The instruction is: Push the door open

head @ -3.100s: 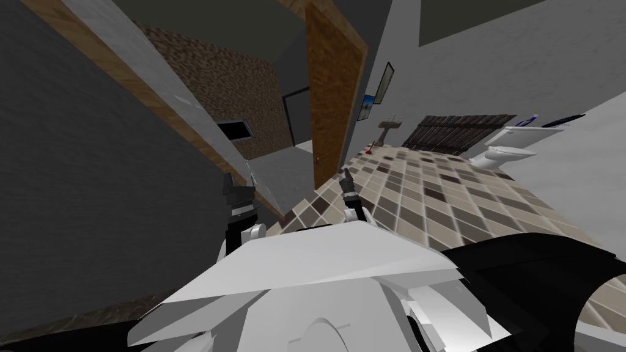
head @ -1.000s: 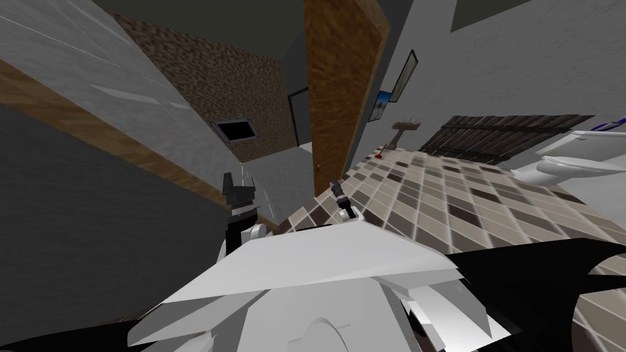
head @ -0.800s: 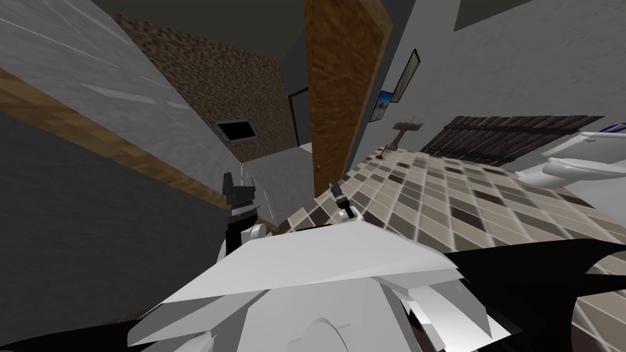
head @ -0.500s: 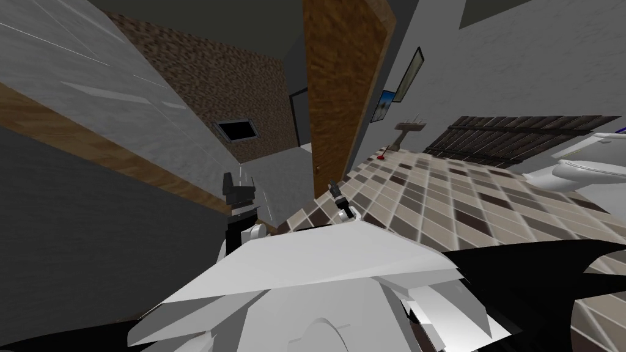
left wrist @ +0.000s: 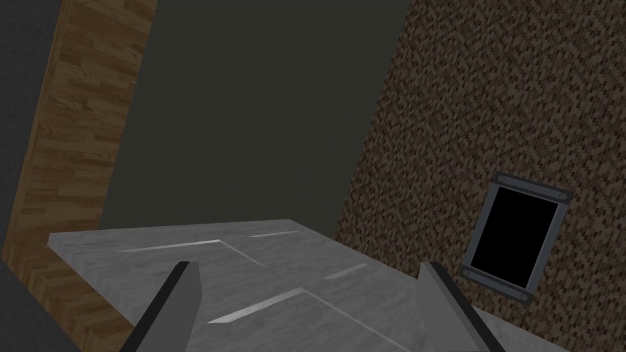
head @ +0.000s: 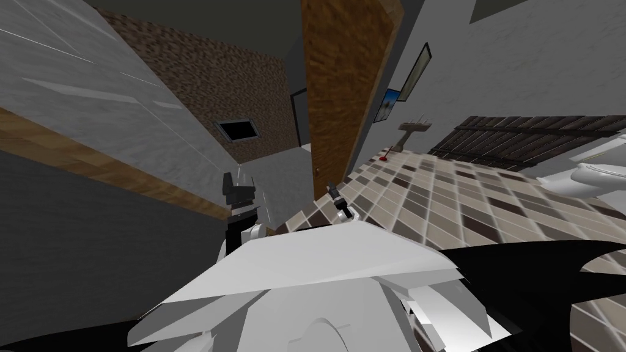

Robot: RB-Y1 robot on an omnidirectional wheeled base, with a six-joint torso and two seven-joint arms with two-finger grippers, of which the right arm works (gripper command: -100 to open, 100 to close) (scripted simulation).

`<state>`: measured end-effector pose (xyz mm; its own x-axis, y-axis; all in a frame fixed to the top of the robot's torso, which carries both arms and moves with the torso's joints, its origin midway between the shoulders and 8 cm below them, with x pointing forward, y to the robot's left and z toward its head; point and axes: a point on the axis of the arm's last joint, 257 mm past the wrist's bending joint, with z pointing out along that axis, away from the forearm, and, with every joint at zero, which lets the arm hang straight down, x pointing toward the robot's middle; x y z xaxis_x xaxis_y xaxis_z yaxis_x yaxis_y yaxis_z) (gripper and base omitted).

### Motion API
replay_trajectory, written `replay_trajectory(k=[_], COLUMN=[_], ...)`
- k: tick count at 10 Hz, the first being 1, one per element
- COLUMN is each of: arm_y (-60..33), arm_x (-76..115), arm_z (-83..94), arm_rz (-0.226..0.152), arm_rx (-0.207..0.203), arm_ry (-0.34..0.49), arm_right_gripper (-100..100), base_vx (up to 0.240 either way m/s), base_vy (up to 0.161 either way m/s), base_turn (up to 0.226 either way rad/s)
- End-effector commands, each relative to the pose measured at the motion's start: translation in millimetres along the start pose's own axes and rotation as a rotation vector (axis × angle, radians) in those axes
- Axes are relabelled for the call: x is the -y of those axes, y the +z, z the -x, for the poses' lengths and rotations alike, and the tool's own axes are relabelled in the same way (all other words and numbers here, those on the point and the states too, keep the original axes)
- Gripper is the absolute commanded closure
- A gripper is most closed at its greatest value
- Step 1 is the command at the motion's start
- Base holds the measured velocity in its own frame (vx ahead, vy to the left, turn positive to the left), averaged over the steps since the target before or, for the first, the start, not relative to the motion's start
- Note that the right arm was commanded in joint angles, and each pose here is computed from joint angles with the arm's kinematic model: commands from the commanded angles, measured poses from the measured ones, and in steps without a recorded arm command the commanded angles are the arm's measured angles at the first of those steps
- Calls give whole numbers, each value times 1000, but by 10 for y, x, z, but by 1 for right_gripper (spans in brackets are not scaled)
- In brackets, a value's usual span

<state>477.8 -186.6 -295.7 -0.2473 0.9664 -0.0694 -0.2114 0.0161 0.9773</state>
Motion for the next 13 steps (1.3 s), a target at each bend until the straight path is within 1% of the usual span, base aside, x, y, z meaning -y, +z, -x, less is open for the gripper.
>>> replay_trajectory(k=[1, 4, 5, 12, 13], arm_y=[2, 0, 0, -21, -30], arm_x=[80, 218, 218, 484, 546], arm_z=[-28, -97, -97, -250, -290], arm_rz=[-14, -39, -39, -92, -106], arm_rx=[-12, -34, -34, -80, -92], arm_ry=[6, 15, 15, 37, 43], arm_right_gripper=[-100, -100, -100, -100, -100], base_vx=[86, 96, 55, 73, 112], base_vy=[-59, -66, -44, -49, -92], base_turn=[39, 35, 10, 31, 43])
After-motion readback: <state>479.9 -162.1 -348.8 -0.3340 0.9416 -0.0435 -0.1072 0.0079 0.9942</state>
